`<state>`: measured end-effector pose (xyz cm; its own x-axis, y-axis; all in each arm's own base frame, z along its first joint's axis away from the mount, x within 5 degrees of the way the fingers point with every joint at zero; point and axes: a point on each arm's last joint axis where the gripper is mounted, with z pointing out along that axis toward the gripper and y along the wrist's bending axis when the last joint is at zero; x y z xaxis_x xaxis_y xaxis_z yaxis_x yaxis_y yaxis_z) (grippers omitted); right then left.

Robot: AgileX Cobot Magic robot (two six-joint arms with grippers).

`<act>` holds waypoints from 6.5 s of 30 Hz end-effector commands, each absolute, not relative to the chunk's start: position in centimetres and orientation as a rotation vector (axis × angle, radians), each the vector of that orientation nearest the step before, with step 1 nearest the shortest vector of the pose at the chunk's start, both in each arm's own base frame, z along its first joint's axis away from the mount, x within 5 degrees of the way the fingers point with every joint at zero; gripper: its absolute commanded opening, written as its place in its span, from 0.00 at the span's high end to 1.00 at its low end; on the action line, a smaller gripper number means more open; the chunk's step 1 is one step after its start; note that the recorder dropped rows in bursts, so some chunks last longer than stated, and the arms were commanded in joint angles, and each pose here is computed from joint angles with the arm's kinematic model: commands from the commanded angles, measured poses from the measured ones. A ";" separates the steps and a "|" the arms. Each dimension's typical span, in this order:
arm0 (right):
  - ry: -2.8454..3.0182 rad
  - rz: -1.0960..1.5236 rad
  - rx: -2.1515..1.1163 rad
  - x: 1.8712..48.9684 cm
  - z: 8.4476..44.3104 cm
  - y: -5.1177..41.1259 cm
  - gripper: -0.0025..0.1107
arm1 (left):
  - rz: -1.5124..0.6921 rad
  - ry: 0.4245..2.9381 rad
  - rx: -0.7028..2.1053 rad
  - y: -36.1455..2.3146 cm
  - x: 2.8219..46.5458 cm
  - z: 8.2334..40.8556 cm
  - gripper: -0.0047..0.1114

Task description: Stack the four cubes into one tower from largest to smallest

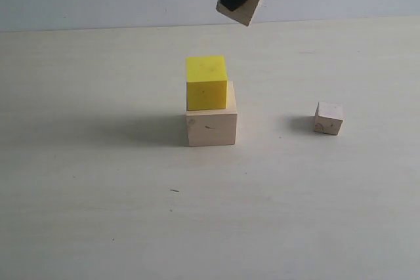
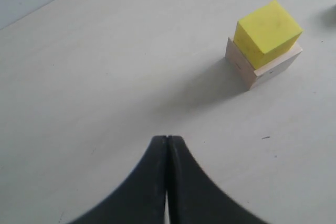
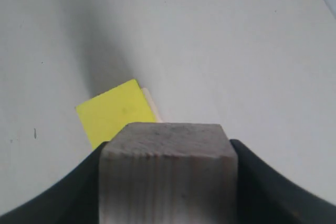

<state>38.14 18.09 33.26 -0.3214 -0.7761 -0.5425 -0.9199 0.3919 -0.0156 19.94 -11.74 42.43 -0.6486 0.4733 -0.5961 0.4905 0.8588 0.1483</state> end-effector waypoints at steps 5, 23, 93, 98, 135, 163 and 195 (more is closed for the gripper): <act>1.934 0.383 -1.734 37.0 32.9 18.1 0.98 | -0.045 2.370 0.733 -11.8 19.9 42.4 0.96; 1.838 0.370 -2.027 36.6 27.8 22.7 0.98 | -0.044 2.362 0.765 -11.9 19.8 42.4 0.96; 1.943 0.441 -1.864 38.2 25.0 23.9 0.62 | -0.063 2.349 0.823 -12.1 19.7 42.4 0.96; 1.987 0.457 -1.838 38.1 25.0 23.9 0.51 | -0.063 2.349 0.823 -12.1 19.7 42.4 0.96; 2.252 0.502 -1.443 34.5 33.2 21.7 0.87 | -0.156 2.440 0.849 -12.8 19.4 39.9 0.96; 2.483 1.002 -0.533 37.5 27.6 10.3 0.98 | -0.689 2.411 0.619 -14.6 26.6 33.2 0.96; 2.464 1.305 -0.432 39.1 22.2 11.6 0.98 | -1.083 2.381 0.610 -16.3 33.0 25.0 0.96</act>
<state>38.97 11.64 22.21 -0.9066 -0.1208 -0.4044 -0.3997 0.5534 0.7307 32.78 -16.23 25.24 -0.7983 0.2226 -0.5596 0.5630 0.6058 -0.5622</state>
